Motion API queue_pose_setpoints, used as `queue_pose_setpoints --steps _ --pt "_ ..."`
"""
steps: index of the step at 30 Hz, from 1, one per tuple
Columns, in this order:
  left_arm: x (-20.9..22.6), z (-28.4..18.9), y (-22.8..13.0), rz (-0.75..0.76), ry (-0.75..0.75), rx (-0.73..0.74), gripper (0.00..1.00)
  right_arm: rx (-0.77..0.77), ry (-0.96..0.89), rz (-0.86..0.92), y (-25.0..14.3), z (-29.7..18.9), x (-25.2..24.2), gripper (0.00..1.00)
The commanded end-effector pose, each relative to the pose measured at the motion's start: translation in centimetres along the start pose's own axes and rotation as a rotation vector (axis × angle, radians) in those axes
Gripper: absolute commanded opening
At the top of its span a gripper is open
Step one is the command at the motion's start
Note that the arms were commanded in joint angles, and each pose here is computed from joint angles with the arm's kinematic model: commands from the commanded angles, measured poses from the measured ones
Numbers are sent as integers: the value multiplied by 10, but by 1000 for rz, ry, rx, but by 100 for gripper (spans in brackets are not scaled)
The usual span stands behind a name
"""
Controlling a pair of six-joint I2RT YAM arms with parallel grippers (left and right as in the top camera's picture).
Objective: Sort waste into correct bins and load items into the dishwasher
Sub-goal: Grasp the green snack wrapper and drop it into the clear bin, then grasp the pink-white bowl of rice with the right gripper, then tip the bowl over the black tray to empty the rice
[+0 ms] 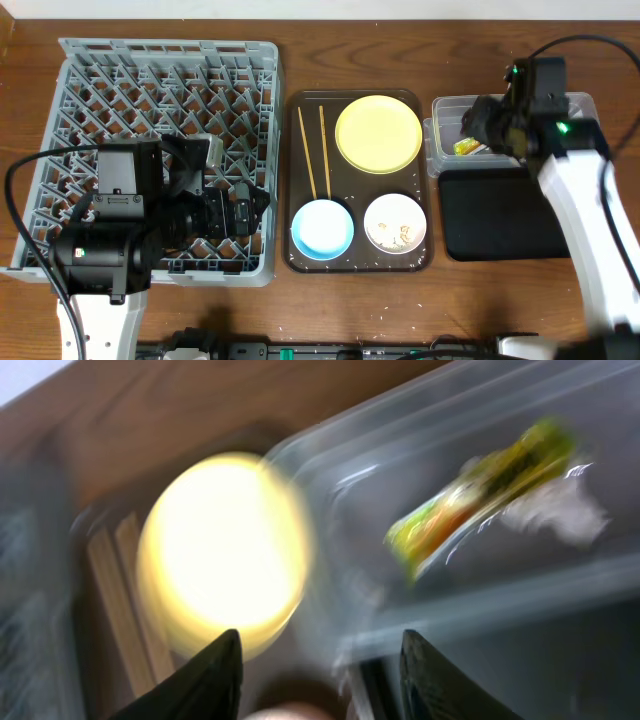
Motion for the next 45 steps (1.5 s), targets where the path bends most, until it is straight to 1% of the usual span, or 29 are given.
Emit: queue_pose_setpoints --steps 1,4,7,11,14,17,21,23,25,26,29,32,34,37,38,42,45 --pt "-4 -3 2 27 -13 -9 98 63 143 -176 -31 -36 38 45" --pt "-4 -3 2 27 -13 -9 98 218 153 -310 -80 -44 56 44" --pt "-4 -3 2 27 -13 -9 98 342 151 -437 -126 -38 74 44" --pt "-4 -3 2 27 -13 -9 98 371 72 -549 -166 -9 83 46" --pt "-4 -3 2 27 -13 -9 98 347 9 -617 -184 19 83 49" --pt "-4 -3 2 27 -13 -9 98 342 -6 -643 -199 52 83 48" --pt "-4 -3 2 27 -13 -9 98 375 -20 -635 -210 83 82 44" --pt "-4 -3 2 27 -13 -9 98 402 0 -631 -216 94 85 37" --pt "-4 -3 2 27 -13 -9 98 439 26 -645 -225 101 87 35" --pt "-4 -3 2 27 -13 -9 98 454 20 -646 -228 104 86 32" --pt "-4 -3 2 27 -13 -9 98 476 -23 -633 -233 110 79 14" --pt "-4 -3 2 27 -13 -9 98 430 -132 -556 -226 113 68 1" --pt "-4 -3 2 27 -13 -9 98 407 -159 -522 -221 112 66 1" --pt "-4 -3 2 27 -13 -9 98 386 -123 -511 -213 100 73 1" --pt "-4 -3 2 27 -13 -9 98 383 -85 -515 -211 93 79 1" --pt "-4 -3 2 27 -13 -9 98 371 173 -546 -198 50 108 1" --pt "-4 -3 2 27 -13 -9 98 329 297 -524 -181 17 111 1"
Point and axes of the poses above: each gripper's point midway between its finger pads, its own z axis out along the fingers, its own x axis along the line the jaws close on, y = z × x, the point moved 4 cm from there along -z, back along the fingers, and after that the axes turned 4 degrees about -z, right-handed, at the moved point
